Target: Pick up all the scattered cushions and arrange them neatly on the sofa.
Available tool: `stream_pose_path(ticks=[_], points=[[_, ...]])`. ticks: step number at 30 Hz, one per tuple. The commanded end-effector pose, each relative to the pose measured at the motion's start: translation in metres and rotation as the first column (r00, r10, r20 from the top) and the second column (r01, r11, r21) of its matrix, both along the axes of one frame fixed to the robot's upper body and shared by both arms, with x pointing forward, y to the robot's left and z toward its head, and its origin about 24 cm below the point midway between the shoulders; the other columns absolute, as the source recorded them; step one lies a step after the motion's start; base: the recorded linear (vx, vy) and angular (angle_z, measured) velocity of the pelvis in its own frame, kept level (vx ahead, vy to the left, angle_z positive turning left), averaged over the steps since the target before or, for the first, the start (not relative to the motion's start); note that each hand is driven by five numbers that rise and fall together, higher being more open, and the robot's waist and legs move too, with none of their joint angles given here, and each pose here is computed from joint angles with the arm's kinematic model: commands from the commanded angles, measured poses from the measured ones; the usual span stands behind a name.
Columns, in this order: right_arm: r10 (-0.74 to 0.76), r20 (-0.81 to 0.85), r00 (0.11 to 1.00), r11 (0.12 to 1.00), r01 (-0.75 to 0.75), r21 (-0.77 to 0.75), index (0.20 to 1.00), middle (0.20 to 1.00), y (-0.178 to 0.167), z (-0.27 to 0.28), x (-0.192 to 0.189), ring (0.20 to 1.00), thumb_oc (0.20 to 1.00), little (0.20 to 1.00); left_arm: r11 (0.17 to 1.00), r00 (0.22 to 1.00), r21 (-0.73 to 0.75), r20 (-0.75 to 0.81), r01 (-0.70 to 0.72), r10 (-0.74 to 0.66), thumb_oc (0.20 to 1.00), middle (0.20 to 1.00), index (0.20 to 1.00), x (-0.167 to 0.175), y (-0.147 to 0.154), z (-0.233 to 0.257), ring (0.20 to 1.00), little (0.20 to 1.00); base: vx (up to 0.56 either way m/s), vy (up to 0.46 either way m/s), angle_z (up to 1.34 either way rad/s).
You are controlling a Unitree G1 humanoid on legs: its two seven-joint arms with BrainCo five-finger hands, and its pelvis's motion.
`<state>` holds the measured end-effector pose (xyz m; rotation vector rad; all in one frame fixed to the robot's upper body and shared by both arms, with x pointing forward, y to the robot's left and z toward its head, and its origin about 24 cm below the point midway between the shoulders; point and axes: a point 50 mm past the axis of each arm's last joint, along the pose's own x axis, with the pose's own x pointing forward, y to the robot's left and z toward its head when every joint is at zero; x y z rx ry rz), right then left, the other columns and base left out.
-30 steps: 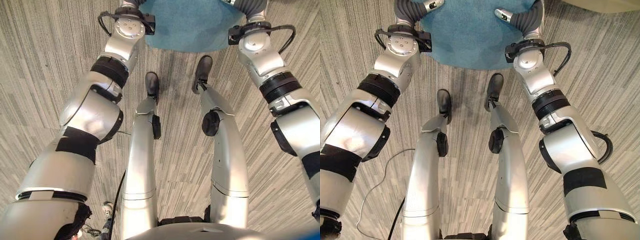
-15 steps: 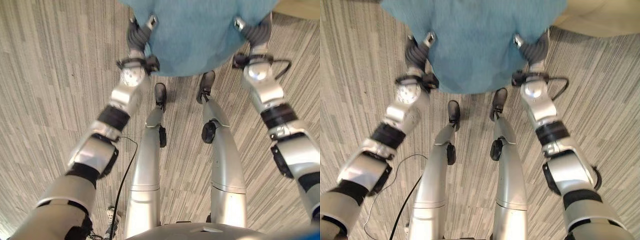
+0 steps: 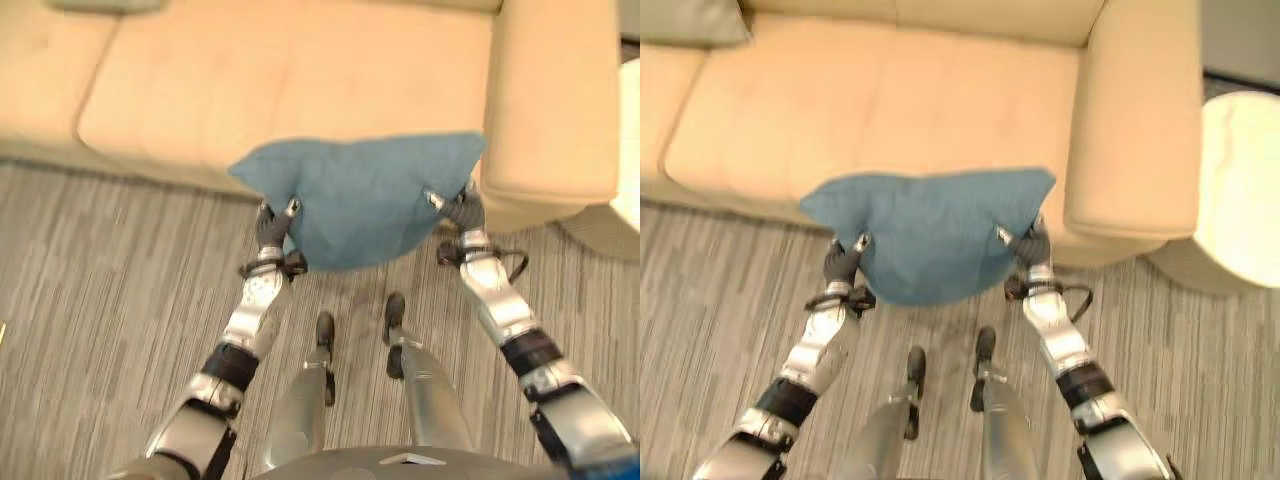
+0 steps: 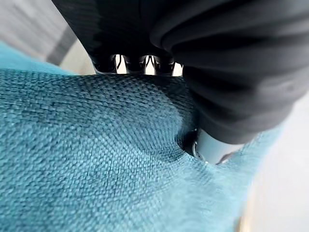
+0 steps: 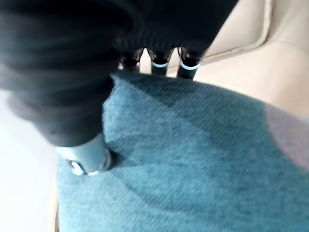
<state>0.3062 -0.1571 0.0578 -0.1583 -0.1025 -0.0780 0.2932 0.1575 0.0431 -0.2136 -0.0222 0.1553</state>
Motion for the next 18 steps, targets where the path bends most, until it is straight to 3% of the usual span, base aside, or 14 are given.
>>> stream_pose_path(ticks=[1,7,14,18], points=[[0.174,0.213,0.961,0.985,-0.172,-0.029,0.2,0.2,0.024,0.04,0.001,0.2,0.2,0.2,0.981,0.945,0.06,0.262,0.184,-0.194,0.2,0.2,0.2,0.01,-0.036,0.052,0.2,0.2,0.18,-0.054,0.04],[0.138,0.153,0.979,0.989,-0.13,-0.066,0.2,0.2,0.0,0.021,-0.021,0.2,0.2,0.2,0.99,0.978,0.039,0.154,0.135,-0.139,0.2,0.2,0.2,-0.014,-0.011,0.019,0.2,0.2,0.16,-0.091,0.13],[0.092,0.158,0.983,0.995,-0.084,-0.053,0.2,0.2,-0.008,0.023,-0.025,0.2,0.2,0.2,0.989,0.986,-0.012,0.078,0.149,-0.148,0.2,0.2,0.2,-0.017,-0.017,0.003,0.2,0.2,0.09,-0.017,0.32],[0.115,0.147,0.982,0.993,-0.11,-0.043,0.2,0.2,0.003,0.023,-0.02,0.2,0.2,0.2,0.989,0.987,-0.003,0.07,0.145,-0.145,0.2,0.2,0.2,-0.025,-0.008,0.003,0.2,0.2,0.34,0.23,-0.18]])
